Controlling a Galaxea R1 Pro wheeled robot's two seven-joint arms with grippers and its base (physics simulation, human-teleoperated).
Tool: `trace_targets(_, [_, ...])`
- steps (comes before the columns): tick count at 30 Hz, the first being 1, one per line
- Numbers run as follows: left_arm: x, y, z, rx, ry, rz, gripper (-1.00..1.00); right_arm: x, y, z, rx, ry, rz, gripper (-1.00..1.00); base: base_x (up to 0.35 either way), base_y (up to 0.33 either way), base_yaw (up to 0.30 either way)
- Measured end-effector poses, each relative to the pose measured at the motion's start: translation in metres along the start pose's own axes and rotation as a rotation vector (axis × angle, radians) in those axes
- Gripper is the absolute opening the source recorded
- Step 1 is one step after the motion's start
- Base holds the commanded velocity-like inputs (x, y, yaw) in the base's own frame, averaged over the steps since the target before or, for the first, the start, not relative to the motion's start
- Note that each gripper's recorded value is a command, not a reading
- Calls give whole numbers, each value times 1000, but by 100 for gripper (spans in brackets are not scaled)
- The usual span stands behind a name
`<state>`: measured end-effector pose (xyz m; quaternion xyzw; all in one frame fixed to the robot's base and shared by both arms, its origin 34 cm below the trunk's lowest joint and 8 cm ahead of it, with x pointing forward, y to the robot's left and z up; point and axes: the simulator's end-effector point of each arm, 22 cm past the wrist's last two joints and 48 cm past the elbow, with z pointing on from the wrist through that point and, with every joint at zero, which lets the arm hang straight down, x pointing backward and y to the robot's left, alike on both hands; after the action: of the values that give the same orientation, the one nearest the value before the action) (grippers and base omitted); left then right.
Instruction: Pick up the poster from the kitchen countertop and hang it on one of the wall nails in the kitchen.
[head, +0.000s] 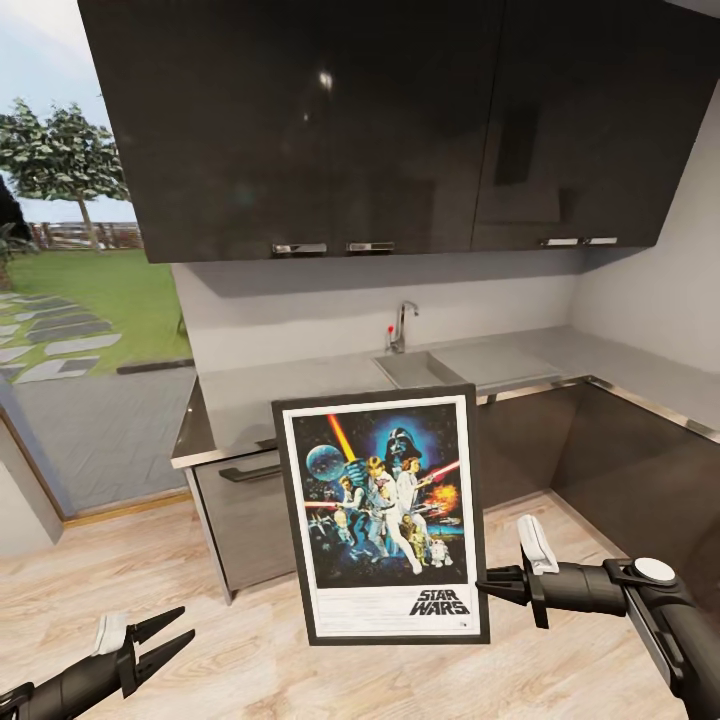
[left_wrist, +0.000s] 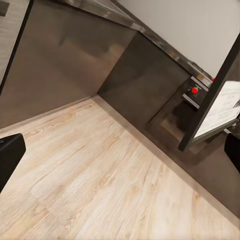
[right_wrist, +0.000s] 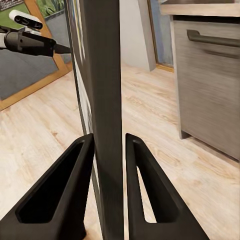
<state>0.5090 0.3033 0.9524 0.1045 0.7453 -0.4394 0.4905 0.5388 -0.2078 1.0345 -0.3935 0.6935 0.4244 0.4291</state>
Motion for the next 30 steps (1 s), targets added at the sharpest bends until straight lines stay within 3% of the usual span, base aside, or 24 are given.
trace_targets(24, [0, 0, 0, 0, -1, -1, 100, 0, 0, 0, 0, 1, 0, -100, 0, 1, 0])
trace_targets(30, [0, 0, 0, 0, -1, -1, 100, 0, 0, 0, -1, 1, 1, -100, 0, 157, 35])
